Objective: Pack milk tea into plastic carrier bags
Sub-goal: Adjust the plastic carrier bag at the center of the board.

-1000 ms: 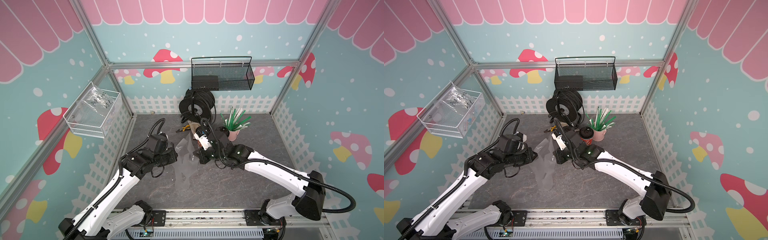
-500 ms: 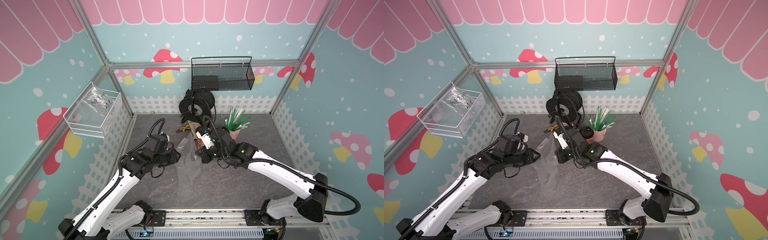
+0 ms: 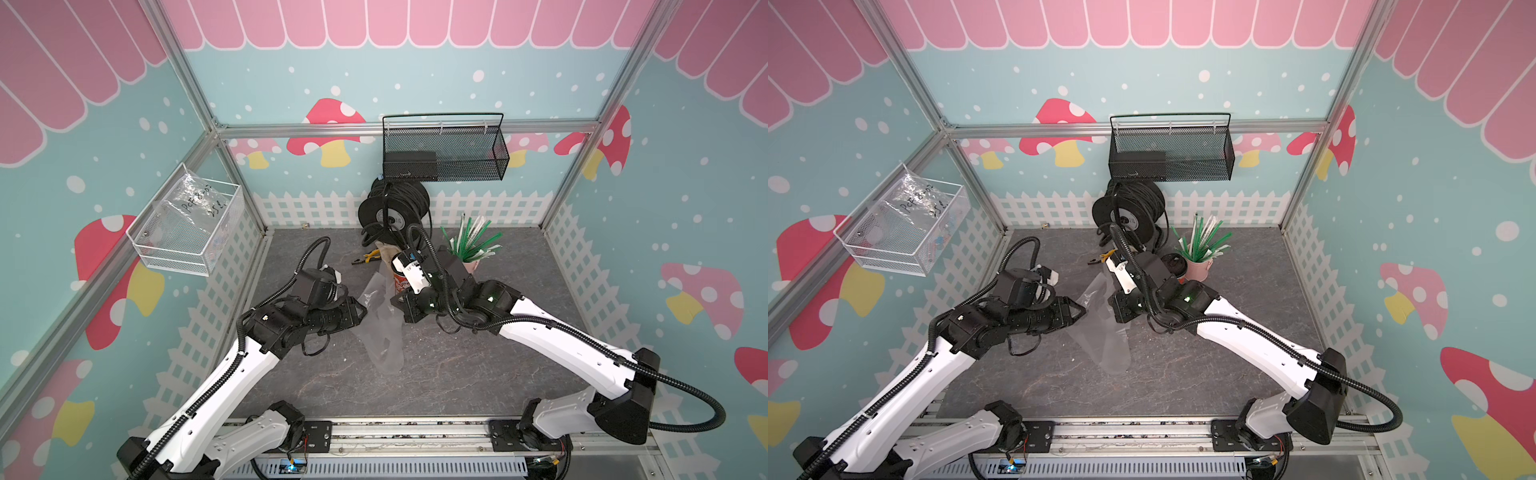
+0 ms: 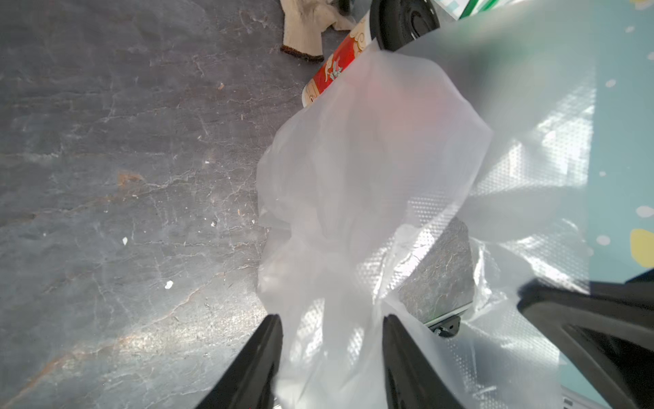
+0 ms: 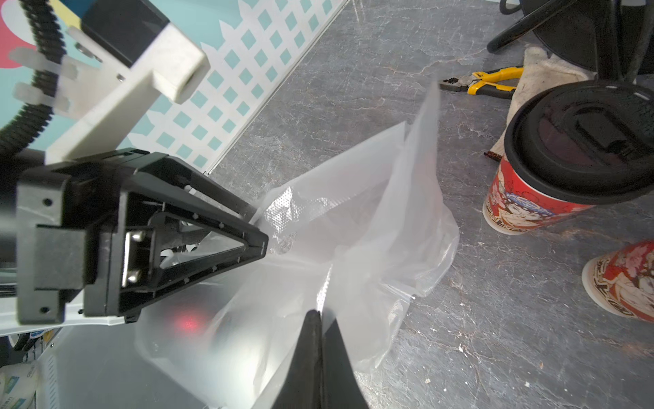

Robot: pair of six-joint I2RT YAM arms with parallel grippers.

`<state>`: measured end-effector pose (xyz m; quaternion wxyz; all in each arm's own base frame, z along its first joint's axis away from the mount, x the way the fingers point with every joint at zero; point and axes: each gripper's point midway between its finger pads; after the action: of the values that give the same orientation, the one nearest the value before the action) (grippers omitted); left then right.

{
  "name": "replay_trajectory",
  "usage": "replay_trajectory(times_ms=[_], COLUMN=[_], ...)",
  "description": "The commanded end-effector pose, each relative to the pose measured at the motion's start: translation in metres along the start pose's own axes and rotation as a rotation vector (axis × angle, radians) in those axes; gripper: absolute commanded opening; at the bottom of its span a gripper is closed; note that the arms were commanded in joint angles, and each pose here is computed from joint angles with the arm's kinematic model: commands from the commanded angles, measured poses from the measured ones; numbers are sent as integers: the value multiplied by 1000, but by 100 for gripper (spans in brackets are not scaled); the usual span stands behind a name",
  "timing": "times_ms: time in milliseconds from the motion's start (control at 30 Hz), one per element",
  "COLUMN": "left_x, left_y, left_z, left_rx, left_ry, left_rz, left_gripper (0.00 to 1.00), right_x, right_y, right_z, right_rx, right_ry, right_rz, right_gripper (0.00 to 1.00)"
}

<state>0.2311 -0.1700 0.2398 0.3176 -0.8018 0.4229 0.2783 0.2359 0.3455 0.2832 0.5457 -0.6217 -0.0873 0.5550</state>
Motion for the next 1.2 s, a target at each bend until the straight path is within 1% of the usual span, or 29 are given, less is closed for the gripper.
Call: replay_trajectory(times_ms=[0,33,233,300,400,433,533,633,700,800,867,1000,1167], left_x=[-9,-10,-23,-32,-47,-49,-45,-35,-30,-23,-20,-14,-7], left_y=[1,1,-9,-16,-25,-25,-21,-11,-7,0,5,9,11], left_z=[-9,-10,0,-1,-13,-18,-25,-34,-42,-57,-60,-47,-30], left_rx=[32,46,149,178,218,229,291,393,415,416,423,443,476], left_ry=[46,43,-71,-94,-67,-49,-54,-96,-86,0,20,-7,-102], left_rz=[7,4,-27,-65,-114,-110,-102,-100,-93,-60,-43,-26,-7], left_gripper=[60,64,74,76,80,81,87,99,99,99,99,99,97], right_x=[1,1,2,1,0,-1,-2,-3,-3,-3,-3,-4,-4], right_y=[1,2,0,0,-2,-3,-5,-6,-8,-10,-11,-15,-17], right_z=[-1,-2,-1,-2,-1,-1,-1,-2,-3,-3,-3,-2,0], right_rx=[-10,-10,-13,-11,-12,-13,-16,-14,-13,-12,-9,-12,-14], right_ry=[15,18,19,20,22,22,22,29,33,38,38,33,27], right_rz=[13,13,12,13,7,7,3,-2,-6,-12,-14,-22,-24], right_gripper=[0,0,0,0,0,0,0,0,0,0,0,0,0])
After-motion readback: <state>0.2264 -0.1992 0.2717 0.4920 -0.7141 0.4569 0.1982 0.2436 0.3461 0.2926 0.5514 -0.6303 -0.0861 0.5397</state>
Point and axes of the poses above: each gripper's point midway between its finger pads, its own x axis out along the fingers, its own z axis along the line the jaws close on, y = z × x, and after that the axes turned 12 degrees about -x, right-handed
